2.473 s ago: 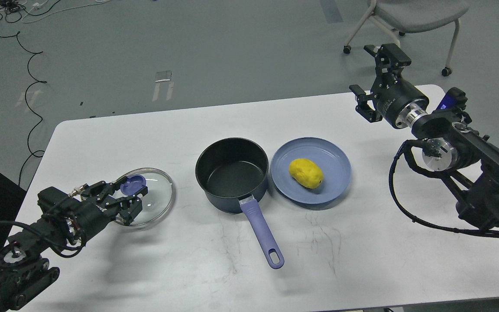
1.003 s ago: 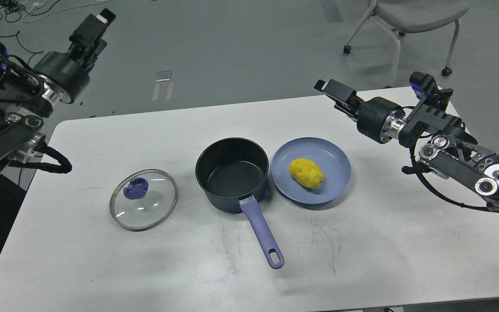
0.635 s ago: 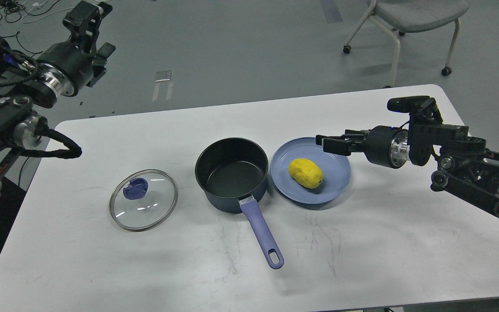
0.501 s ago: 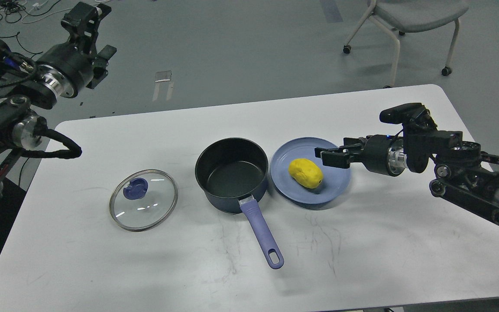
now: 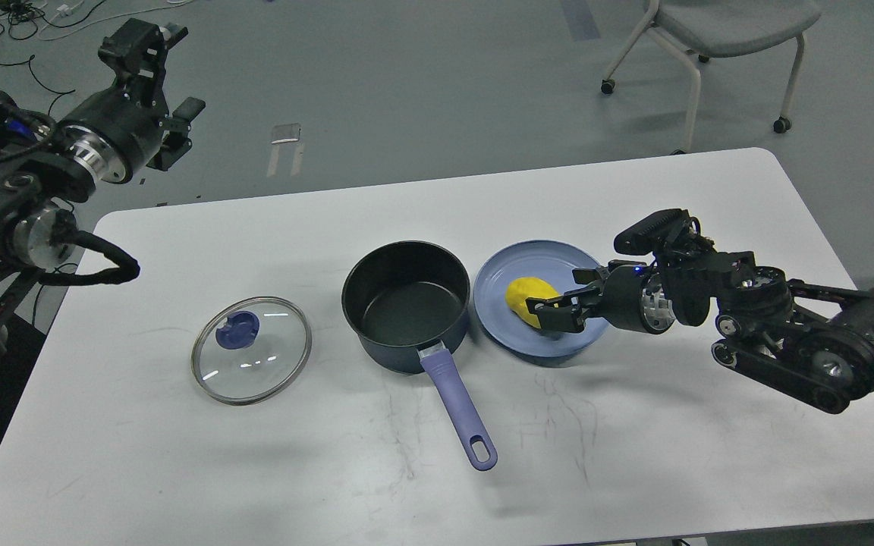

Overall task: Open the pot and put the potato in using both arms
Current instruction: 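Grasp the yellow potato on the blue plate with the right gripper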

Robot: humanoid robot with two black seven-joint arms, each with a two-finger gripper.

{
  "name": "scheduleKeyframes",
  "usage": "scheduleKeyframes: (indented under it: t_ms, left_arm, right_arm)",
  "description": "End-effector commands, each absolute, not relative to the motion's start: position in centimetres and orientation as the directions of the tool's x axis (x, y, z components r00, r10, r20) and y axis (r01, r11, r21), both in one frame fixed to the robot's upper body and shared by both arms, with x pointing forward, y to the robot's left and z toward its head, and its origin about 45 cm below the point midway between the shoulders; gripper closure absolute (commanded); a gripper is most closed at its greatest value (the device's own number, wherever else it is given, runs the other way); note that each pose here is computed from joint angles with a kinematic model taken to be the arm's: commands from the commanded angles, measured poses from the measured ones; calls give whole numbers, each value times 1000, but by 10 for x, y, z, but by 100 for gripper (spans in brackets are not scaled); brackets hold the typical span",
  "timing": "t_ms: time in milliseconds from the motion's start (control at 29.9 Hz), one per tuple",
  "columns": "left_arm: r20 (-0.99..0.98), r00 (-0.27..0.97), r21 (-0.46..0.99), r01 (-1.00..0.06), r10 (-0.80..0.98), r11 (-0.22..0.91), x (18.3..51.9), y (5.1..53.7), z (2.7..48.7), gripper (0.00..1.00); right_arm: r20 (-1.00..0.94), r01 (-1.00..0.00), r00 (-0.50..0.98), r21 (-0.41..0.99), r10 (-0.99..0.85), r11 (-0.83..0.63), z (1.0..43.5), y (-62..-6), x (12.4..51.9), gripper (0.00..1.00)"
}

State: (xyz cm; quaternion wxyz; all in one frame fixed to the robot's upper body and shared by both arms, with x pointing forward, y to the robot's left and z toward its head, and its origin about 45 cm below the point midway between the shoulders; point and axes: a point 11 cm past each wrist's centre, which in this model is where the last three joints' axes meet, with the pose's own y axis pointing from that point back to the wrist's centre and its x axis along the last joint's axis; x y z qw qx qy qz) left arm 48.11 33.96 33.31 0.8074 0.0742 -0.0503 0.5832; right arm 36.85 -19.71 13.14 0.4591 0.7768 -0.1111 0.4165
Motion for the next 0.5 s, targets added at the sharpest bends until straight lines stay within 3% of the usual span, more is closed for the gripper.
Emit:
scheduleKeyframes:
  t_ms: [0, 334, 368, 401, 434, 468]
  left_arm:
    - [169, 313, 63, -950, 934, 307, 480, 341, 330, 2]
    - [180, 308, 65, -952, 934, 301, 476, 346, 323, 2]
    - [182, 305, 65, -952, 935, 298, 476, 348, 323, 2]
    - [184, 301, 64, -954, 936, 294, 476, 350, 324, 2]
    - [184, 301, 64, -954, 936, 294, 476, 350, 324, 2]
    - [187, 296, 64, -955, 937, 289, 475, 353, 324, 2]
  right_arm:
    - [746, -555, 630, 627, 216, -546, 127, -196, 370, 1]
    - [748, -551, 619, 631, 239, -546, 125, -183, 377, 5]
    - [747, -551, 617, 634, 247, -543, 125, -184, 378, 9]
    - [740, -541, 619, 644, 262, -541, 122, -183, 376, 23]
    - [740, -541, 619, 644, 263, -541, 122, -183, 375, 23]
    - [739, -537, 615, 648, 276, -540, 121, -183, 375, 33]
